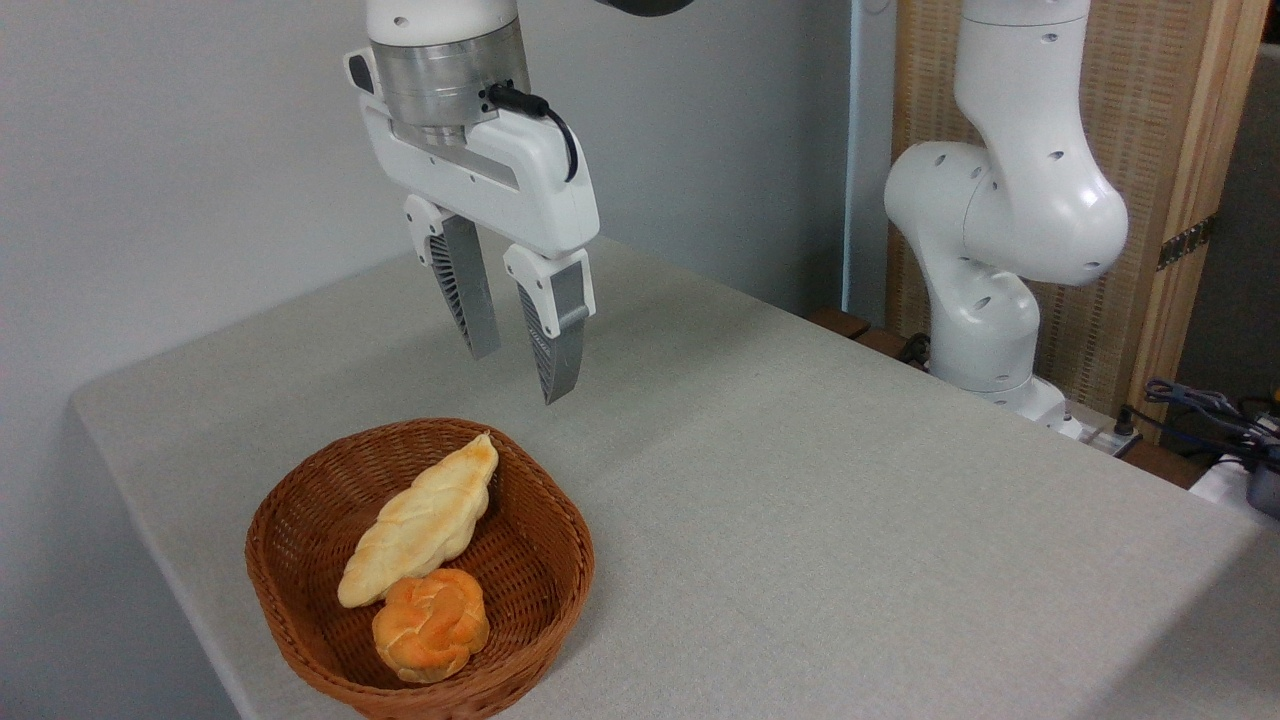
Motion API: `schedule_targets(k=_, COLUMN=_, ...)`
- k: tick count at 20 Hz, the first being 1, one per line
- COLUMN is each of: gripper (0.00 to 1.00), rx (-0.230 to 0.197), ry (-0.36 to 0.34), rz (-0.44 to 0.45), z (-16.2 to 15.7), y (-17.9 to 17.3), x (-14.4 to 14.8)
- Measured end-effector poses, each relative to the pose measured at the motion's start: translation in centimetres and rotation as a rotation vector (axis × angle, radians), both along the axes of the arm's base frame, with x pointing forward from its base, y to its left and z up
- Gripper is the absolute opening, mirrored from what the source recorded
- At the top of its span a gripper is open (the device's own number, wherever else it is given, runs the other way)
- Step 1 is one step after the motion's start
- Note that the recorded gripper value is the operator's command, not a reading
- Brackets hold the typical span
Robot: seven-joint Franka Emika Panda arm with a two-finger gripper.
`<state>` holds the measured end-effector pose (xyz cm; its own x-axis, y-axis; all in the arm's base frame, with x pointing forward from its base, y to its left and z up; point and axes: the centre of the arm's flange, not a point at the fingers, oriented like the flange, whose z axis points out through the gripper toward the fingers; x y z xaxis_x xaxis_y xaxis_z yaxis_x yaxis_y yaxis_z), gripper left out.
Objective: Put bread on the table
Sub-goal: 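Lower the open gripper into the wicker basket over the round orange bun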
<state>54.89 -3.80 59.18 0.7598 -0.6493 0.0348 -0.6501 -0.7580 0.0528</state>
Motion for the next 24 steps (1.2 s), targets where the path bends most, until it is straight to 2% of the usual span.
schedule_targets(k=13, gripper=1.00, rx=0.000, ry=-0.004, rz=0.002, z=-0.1, y=0.3, x=0.1)
schedule_targets(k=18, gripper=1.00, rx=-0.006, ry=-0.152, rz=0.016, z=-1.4, y=0.4, x=1.8)
schedule_targets(k=21, gripper=1.00, rx=-0.010, ry=-0.218, rz=0.030, z=-4.8, y=0.5, x=2.5)
schedule_targets(k=24, gripper=1.00, rx=-0.036, ry=-0.258, rz=0.055, z=-8.4, y=0.3, x=2.8)
